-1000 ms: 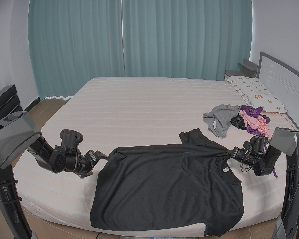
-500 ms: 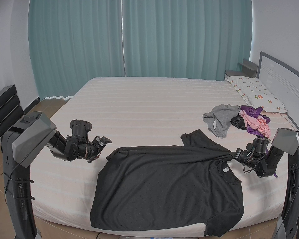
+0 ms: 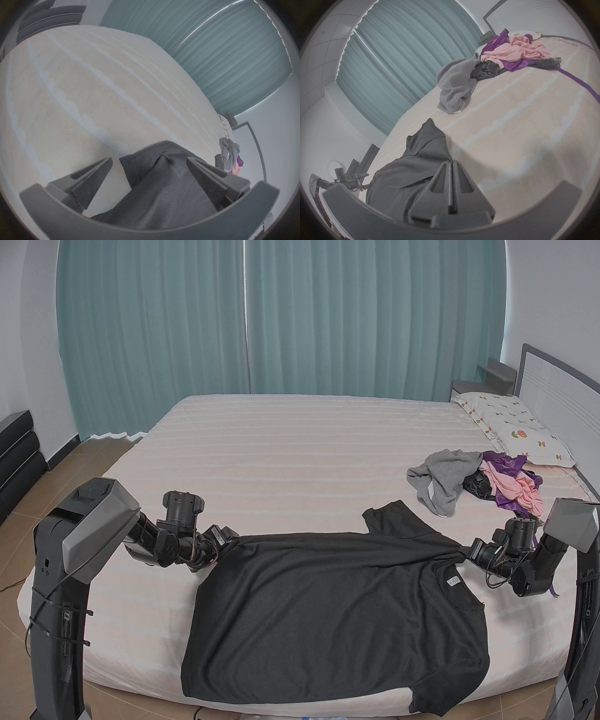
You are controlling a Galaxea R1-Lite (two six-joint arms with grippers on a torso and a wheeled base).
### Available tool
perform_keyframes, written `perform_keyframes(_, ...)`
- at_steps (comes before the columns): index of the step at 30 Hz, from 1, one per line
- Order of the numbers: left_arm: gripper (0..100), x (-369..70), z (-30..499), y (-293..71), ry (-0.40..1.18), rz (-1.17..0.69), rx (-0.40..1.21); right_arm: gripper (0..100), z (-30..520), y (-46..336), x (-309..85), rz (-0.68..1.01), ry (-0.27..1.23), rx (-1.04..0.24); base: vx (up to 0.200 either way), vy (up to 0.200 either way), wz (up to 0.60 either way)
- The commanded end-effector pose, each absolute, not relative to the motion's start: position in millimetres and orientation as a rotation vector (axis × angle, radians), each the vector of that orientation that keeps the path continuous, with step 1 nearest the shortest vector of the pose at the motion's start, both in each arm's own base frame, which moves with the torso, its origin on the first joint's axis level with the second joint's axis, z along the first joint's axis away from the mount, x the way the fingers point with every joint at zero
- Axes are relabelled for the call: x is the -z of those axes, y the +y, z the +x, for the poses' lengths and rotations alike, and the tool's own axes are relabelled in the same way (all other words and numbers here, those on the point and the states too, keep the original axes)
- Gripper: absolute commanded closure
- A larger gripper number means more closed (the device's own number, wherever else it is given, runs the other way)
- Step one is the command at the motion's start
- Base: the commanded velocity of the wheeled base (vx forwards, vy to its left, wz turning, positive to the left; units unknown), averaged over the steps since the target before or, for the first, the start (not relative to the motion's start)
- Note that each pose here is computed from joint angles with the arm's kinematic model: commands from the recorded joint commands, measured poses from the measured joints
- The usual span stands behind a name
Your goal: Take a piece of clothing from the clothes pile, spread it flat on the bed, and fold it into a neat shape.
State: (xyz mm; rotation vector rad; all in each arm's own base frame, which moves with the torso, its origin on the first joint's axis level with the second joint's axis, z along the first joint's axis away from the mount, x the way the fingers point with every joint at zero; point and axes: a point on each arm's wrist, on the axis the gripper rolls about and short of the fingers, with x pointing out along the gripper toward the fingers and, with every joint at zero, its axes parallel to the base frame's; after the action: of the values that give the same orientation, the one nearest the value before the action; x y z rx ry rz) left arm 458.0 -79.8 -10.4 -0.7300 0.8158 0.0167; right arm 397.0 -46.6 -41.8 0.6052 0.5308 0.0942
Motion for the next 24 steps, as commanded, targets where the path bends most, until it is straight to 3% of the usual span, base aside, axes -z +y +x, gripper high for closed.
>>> perform_keyframes(1,0,19.1,458.7,-82.7,0.83,-0.725,-0.017,100,398.3,-44.3,45.6,0.605,0.537,-0.098,0.0,0.0,0.0)
perform_keyframes(5,0,22.8,464.0,-90.9,0.826,-0.716,0.0,100,400.1,-42.6,45.1,0.603,0.534,-0.104,0.0,0.0,0.0)
perform_keyframes(6,100,22.8,464.0,-90.9,0.826,-0.716,0.0,100,400.1,-42.6,45.1,0.603,0.534,-0.104,0.0,0.0,0.0)
perform_keyframes(15,100,24.7,479.1,-89.5,0.744,-0.708,-0.066,100,399.6,-42.6,47.0,0.604,0.539,-0.103,0.0,0.0,0.0)
perform_keyframes(24,100,3.9,500.0,-69.8,0.504,-0.841,-0.152,100,400.1,-42.6,46.9,0.605,0.533,-0.105,0.0,0.0,0.0)
